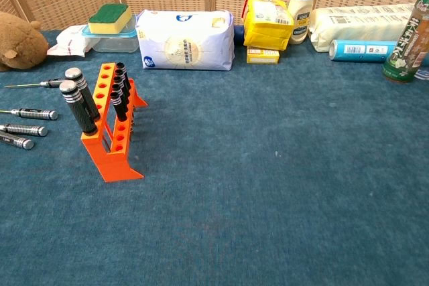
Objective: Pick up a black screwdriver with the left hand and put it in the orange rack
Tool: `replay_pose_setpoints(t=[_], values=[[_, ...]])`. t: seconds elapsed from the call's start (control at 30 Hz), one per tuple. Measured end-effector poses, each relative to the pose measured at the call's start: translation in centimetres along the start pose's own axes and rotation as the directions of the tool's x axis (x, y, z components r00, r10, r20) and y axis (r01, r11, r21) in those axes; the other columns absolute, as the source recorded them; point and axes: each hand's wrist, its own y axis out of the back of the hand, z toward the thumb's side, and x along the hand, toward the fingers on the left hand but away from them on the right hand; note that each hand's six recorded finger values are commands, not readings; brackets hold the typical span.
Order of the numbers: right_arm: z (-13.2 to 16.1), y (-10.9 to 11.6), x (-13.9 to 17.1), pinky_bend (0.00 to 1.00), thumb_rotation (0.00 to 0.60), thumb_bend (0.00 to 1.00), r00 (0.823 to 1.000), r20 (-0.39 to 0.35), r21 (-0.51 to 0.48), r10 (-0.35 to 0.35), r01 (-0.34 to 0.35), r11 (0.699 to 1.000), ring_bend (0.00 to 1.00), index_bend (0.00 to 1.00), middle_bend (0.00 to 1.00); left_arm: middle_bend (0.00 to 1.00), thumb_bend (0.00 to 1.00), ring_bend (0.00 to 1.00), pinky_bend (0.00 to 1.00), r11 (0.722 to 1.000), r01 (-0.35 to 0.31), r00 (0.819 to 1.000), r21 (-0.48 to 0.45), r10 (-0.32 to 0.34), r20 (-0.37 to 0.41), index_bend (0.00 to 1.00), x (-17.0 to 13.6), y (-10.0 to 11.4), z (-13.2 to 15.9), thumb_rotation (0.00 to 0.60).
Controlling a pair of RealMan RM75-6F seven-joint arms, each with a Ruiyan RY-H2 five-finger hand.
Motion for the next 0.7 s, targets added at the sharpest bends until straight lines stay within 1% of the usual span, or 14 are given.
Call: replay_pose_setpoints(t=[0.33,0.37,0.4,0.43,0.47,0.5,0.6,0.63,0.67,0.7], values=[[0.0,0.1,0.0,0.00,0.600,0.00,1.000,-0.001,-0.014,-0.001,0.001,1.000,0.00,0.05,0.00,0.00,0.10,0.00,0.05,0.999,0.042,0.999,-0.010,-0.042,0.015,0.00,0.3,-0.8,0.3,0.600],[0.1,0.1,0.0,0.00,0.600,0.00,1.000,-0.002,-0.016,-0.001,0.001,1.000,0.00,0.05,0.00,0.01,0.10,0.00,0.05,0.999,0.047,0.999,-0.013,-0.047,0.017,0.00,0.4,-0.8,0.4,0.600],[0.1,0.1,0.0,0.00,0.600,0.00,1.000,-0.002,-0.016,-0.001,0.001,1.000,0.00,0.05,0.00,0.06,0.10,0.01,0.05,0.998,0.054,0.998,-0.018,-0.054,0.020,0.00,0.5,-0.9,0.5,0.600],[0.1,0.1,0.0,0.00,0.600,0.00,1.000,-0.002,-0.015,-0.001,0.001,1.000,0.00,0.05,0.00,0.15,0.10,0.06,0.07,0.998,0.059,0.998,-0.022,-0.059,0.022,0.00,0.6,-1.0,0.5,0.600],[0.0,0.0,-0.1,0.00,0.600,0.00,1.000,-0.001,-0.015,0.001,-0.001,1.000,0.00,0.05,0.00,0.24,0.10,0.12,0.12,0.998,0.064,0.998,-0.026,-0.063,0.024,0.00,0.7,-1.1,0.6,0.600],[0.0,0.0,-0.1,0.00,0.600,0.00,1.000,0.000,-0.015,0.002,-0.002,1.000,0.00,0.05,0.00,0.37,0.11,0.24,0.22,0.997,0.069,0.997,-0.032,-0.069,0.027,0.00,0.9,-1.1,0.7,0.600],[0.0,-0.1,-0.2,0.00,0.600,0.00,1.000,0.005,-0.017,0.009,-0.009,1.000,0.00,0.05,0.00,0.67,0.11,0.54,0.57,0.996,0.082,0.996,-0.044,-0.081,0.036,0.01,1.6,-1.4,1.0,0.600],[-0.1,-0.2,-0.2,0.00,0.600,0.00,1.000,0.006,-0.016,0.011,-0.010,1.000,0.00,0.05,0.00,0.74,0.11,0.61,0.67,0.995,0.087,0.996,-0.047,-0.085,0.040,0.04,1.9,-1.4,1.1,0.600],[-0.1,-0.3,-0.2,0.00,0.600,0.00,1.000,0.006,-0.016,0.014,-0.014,1.000,0.00,0.05,0.00,0.78,0.11,0.66,0.72,0.995,0.092,0.995,-0.048,-0.090,0.045,0.08,2.2,-1.5,1.3,0.600],[-0.1,-0.4,-0.3,0.00,0.600,0.00,1.000,0.007,-0.016,0.017,-0.017,1.000,0.00,0.05,0.00,0.82,0.11,0.70,0.78,0.994,0.098,0.994,-0.049,-0.096,0.053,0.14,2.6,-1.6,1.5,0.600]])
